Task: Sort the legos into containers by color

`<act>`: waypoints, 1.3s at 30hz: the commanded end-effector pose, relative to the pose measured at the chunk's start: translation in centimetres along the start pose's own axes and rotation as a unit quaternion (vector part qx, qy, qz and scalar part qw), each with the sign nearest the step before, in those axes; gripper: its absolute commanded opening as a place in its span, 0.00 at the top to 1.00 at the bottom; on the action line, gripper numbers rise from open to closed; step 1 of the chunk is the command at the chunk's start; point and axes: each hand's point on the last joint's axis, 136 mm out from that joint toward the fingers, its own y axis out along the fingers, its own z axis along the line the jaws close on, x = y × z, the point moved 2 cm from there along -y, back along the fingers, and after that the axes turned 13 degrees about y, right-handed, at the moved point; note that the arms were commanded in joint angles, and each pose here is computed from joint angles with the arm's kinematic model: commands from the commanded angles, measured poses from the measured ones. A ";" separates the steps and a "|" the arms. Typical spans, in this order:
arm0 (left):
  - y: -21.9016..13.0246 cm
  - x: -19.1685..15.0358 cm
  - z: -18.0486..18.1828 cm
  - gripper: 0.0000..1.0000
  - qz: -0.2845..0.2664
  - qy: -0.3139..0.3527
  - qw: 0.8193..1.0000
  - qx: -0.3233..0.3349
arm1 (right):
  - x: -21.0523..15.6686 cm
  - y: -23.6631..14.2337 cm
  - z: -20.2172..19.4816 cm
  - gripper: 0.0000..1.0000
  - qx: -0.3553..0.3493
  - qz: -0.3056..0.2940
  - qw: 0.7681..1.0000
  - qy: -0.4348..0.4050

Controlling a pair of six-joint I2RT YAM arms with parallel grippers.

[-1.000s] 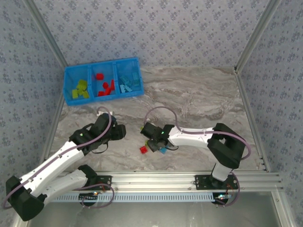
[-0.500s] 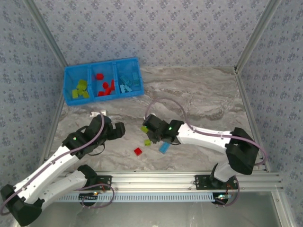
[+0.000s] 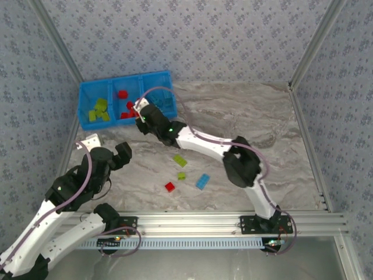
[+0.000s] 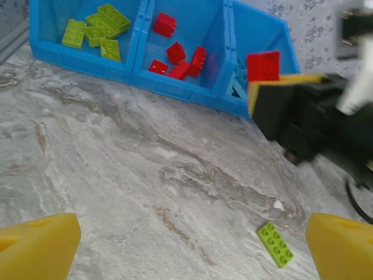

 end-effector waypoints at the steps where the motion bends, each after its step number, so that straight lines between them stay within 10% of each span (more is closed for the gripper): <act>1: -0.4 0.4 0.8 0.01 -0.005 0.026 0.999 0.021 | 2.3 3.8 -0.8 0.75 -0.019 -0.039 0.998 -0.037; 10: 0.1 0.0 0.4 0.01 0.003 0.035 0.999 0.016 | 2.3 10.5 -1.0 0.58 -0.029 -0.089 0.991 -0.100; 13: 0.3 -0.3 0.2 0.01 0.009 0.038 0.999 0.013 | 3.0 10.4 -1.1 0.38 -0.019 -0.098 0.991 -0.089; 20: 1.1 -1.2 -0.3 0.01 0.027 0.039 0.999 0.011 | 5.3 7.6 1.0 0.36 0.002 -0.095 0.991 -0.089; 29: 2.6 -3.5 -3.0 0.01 0.088 0.013 0.995 -0.040 | 7.5 -4.2 -0.1 0.32 0.029 -0.012 0.999 -0.022; 39: 9.0 -9.1 -11.6 0.01 0.229 -0.037 0.968 -0.095 | -4.2 -22.2 -8.4 0.21 -0.029 0.132 0.988 0.076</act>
